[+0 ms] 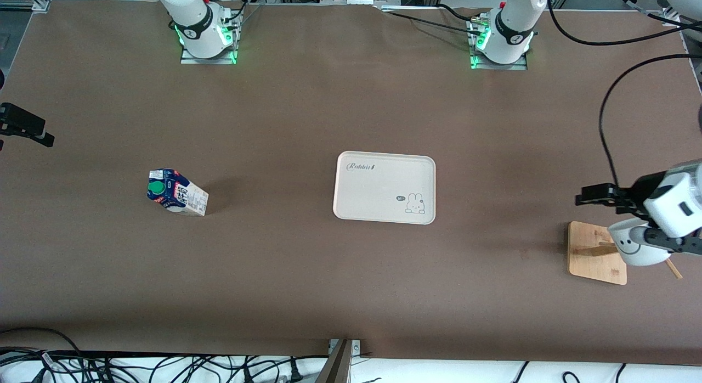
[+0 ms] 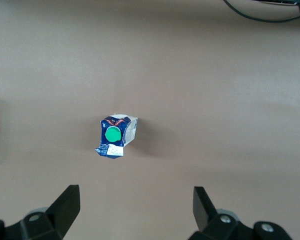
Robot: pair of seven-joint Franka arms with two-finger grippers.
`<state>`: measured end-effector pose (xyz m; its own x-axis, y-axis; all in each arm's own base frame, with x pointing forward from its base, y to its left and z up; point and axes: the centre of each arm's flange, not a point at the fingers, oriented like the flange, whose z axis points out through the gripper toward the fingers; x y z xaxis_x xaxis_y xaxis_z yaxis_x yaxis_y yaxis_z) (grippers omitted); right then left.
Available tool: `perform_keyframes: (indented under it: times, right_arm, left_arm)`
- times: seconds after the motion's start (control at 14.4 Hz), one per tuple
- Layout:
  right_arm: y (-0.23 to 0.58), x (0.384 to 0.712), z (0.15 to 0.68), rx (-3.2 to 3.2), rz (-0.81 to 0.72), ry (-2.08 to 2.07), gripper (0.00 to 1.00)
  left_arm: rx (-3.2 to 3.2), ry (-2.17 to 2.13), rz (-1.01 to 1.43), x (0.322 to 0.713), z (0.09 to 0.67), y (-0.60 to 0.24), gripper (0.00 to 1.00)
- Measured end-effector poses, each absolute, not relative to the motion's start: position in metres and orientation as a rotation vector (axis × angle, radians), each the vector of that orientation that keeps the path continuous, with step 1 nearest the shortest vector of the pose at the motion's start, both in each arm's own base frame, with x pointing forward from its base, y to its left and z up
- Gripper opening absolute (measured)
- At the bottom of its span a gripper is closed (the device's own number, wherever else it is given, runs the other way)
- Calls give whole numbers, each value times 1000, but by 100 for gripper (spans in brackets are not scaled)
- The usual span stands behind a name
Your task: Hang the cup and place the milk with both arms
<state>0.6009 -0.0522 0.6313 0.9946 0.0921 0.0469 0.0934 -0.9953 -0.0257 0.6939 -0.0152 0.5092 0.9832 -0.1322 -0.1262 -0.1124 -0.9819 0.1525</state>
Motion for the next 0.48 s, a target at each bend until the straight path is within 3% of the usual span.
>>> perform_keyframes:
  times: [0.48]
  right_arm:
    - [-45,596,627,-3154,-56,-180,100]
  left_arm:
    - [3057,-117,-245,646,530,-56,100]
